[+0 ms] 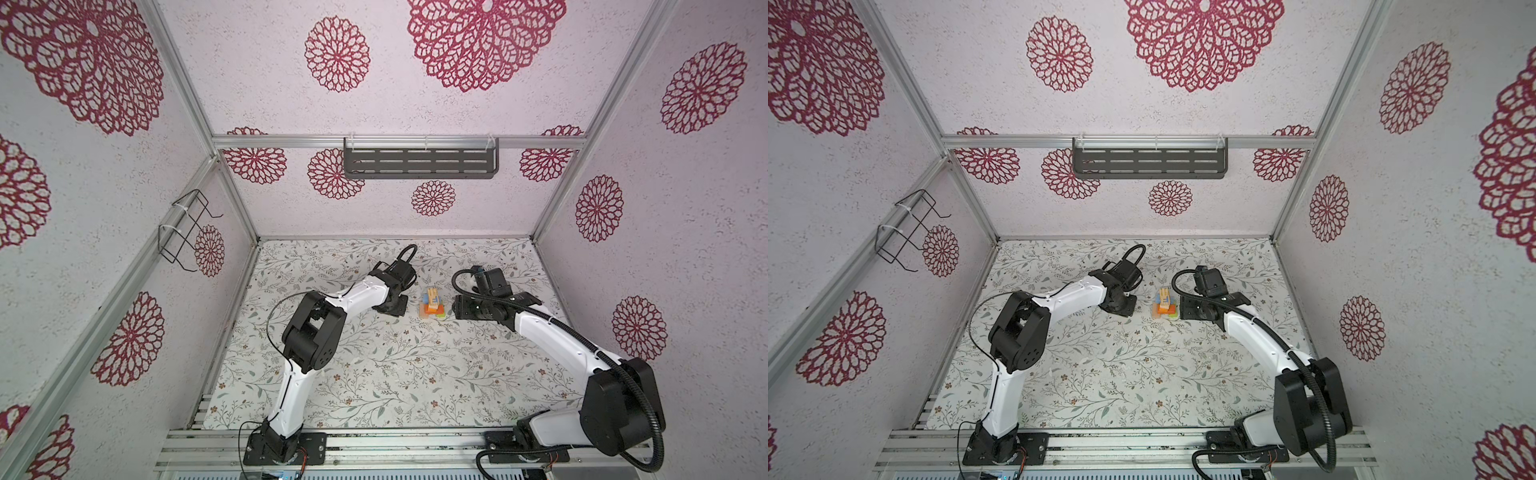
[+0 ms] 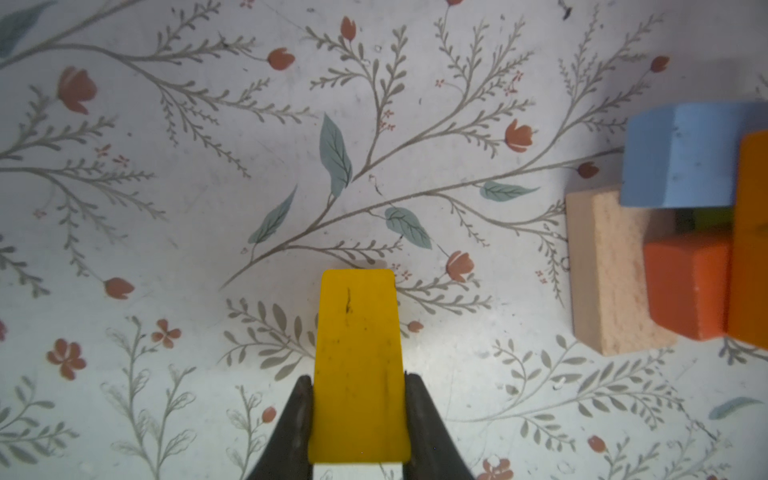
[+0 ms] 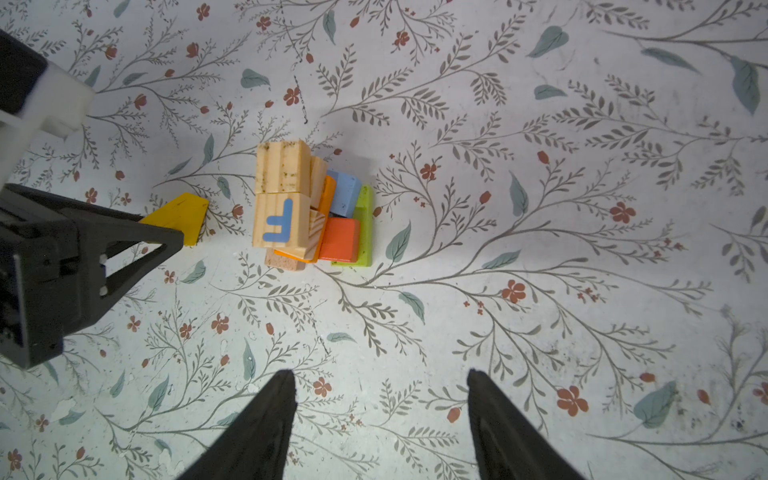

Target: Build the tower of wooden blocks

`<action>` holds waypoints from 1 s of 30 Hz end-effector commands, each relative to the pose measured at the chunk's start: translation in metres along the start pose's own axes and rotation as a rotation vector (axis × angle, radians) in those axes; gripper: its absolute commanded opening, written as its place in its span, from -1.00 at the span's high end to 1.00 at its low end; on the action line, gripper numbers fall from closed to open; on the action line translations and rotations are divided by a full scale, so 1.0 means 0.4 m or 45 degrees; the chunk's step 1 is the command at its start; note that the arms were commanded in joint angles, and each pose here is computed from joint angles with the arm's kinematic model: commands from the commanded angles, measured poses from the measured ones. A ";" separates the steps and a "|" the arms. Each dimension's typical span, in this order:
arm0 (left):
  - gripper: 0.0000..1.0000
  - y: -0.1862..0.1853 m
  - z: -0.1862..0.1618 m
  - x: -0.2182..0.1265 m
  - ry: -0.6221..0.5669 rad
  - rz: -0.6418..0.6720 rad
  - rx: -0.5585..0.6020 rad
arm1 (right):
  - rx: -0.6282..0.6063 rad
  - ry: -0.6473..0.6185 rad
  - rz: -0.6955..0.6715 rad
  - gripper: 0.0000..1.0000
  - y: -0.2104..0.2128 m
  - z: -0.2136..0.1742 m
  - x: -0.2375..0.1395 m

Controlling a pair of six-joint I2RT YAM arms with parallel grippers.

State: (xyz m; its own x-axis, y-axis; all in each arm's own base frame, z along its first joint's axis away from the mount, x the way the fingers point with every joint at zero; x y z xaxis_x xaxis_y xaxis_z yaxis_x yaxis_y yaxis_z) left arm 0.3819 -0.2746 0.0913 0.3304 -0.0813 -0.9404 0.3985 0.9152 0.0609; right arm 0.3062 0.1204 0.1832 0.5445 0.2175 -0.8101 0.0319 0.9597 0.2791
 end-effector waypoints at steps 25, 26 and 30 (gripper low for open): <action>0.14 0.110 -0.077 0.100 -0.037 -1.196 -0.871 | 0.009 -0.057 0.021 -0.38 0.004 0.027 -0.025; 0.10 0.109 -0.079 0.101 -0.032 -1.199 -0.869 | 0.010 -0.055 0.021 -0.37 0.003 0.027 -0.024; 0.05 0.113 -0.091 0.107 -0.006 -1.159 -0.867 | 0.010 -0.059 0.024 -0.37 0.005 0.031 -0.024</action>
State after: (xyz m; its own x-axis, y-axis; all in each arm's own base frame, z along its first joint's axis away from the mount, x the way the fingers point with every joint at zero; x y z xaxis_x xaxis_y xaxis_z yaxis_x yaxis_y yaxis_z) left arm 0.3870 -0.2274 0.0563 0.1745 -0.8420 -0.5104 -0.0051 0.5176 -0.8556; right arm 0.3067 0.1192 0.1833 0.5455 0.2157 -0.8099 0.0356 0.9595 0.2796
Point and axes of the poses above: each gripper's point midway between its finger pads, its own x axis out along the fingers, its own y axis along the line the jaws close on, z = x × y, the point moved 6 cm from there along -x, back along the fingers, and after that the axes turned 9 degrees about x, right-handed, at the moved point
